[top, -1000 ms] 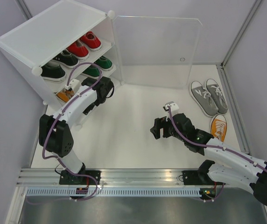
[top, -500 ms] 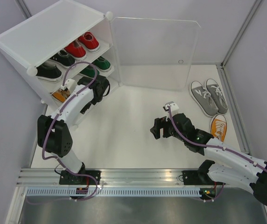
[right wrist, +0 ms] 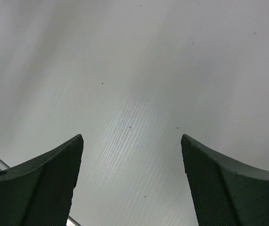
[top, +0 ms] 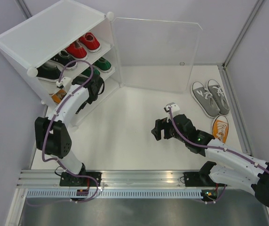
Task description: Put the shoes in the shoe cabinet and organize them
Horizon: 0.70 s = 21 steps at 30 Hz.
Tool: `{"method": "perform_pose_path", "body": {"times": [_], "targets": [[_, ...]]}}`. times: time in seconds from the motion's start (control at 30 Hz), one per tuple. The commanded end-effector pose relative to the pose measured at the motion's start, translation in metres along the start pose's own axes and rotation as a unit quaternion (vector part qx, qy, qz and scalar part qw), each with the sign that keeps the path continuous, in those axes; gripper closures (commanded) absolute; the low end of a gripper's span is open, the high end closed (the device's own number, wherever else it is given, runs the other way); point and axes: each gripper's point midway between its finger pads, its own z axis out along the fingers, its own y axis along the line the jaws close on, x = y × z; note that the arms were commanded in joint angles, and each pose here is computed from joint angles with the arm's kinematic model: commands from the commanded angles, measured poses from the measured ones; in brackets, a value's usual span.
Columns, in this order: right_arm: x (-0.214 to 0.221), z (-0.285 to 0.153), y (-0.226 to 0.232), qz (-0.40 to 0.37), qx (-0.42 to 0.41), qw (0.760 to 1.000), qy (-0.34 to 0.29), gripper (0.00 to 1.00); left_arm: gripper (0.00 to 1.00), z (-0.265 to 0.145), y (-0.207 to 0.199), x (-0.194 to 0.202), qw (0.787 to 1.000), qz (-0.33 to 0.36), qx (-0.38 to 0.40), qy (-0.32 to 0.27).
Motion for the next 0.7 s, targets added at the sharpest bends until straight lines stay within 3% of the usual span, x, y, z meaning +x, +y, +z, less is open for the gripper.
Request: {"method": "perform_pose_path", "body": {"times": [0.0,0.13,0.37,0.53,0.67], "targets": [[-0.005,0.002,0.003,-0.003,-0.009,1.0,-0.011,0.12,0.71,0.004,0.025,-0.026,0.998,0.055,-0.016,-0.035],[-0.004,0.002,0.002,-0.003,-0.007,1.0,-0.009,0.12,0.71,0.011,0.039,-0.015,0.995,0.088,-0.017,-0.037],[-0.002,0.003,0.005,-0.002,-0.017,1.0,-0.009,0.12,0.65,0.016,0.03,-0.017,0.995,0.092,0.009,-0.046],[-0.001,0.002,0.004,-0.002,-0.017,1.0,-0.009,0.12,0.53,0.02,0.024,-0.016,0.994,0.104,0.012,-0.04],[-0.001,0.002,0.005,-0.002,-0.019,1.0,-0.008,0.12,0.34,0.017,0.024,-0.01,0.995,0.093,0.022,-0.02]]}}
